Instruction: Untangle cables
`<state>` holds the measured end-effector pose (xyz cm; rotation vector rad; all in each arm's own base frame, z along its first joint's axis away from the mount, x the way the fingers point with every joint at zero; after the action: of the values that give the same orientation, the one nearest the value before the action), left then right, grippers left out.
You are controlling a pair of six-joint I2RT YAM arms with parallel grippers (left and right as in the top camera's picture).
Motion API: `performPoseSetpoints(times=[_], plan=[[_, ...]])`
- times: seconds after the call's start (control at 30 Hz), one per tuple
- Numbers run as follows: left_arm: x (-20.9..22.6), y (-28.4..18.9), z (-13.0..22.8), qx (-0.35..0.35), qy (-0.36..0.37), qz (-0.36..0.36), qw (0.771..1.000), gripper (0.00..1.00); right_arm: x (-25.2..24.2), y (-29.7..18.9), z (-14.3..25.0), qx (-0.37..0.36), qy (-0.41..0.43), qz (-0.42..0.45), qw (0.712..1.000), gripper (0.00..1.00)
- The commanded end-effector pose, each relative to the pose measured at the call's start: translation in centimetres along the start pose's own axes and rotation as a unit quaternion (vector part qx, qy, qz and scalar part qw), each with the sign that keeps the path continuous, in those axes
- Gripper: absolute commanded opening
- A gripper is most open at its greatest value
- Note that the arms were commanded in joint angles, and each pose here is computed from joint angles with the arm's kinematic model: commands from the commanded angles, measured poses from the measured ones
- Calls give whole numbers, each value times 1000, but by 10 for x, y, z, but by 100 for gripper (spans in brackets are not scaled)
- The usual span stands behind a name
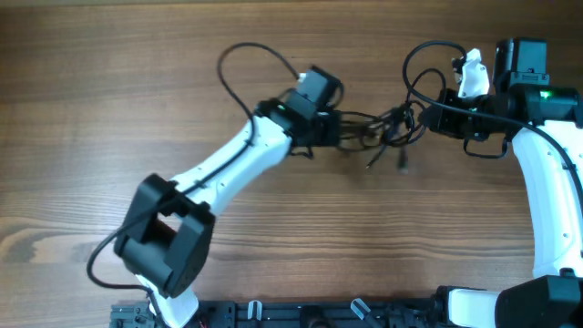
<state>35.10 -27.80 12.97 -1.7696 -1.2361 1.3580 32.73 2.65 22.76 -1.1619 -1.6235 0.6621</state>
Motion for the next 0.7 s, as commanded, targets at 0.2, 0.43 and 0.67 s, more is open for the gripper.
performPoseSetpoints(times=[0.2,0.43,0.67], plan=[[55,-129,-61,-134,-91,-8,987,4,-12,14,-3,21,22,25,999,4],[56,-175,-72,-114,-104,141,978,4,-27,32,0,51,34,47,997,4],[37,-200,-66,-57,-27,304,951,4,-30,39,0,60,15,49,997,14]])
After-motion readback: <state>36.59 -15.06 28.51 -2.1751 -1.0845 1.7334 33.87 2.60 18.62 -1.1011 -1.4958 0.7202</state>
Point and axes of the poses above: each gripper's point midway between its finger pads, its own y axis out along the fingers, its own x axis along the line the jaws close on, z = x × y, the point moved 4 cm from there along -y, back along the fingers, and after that the axes turned 6 degrees about -y, right-handed, at the moved point
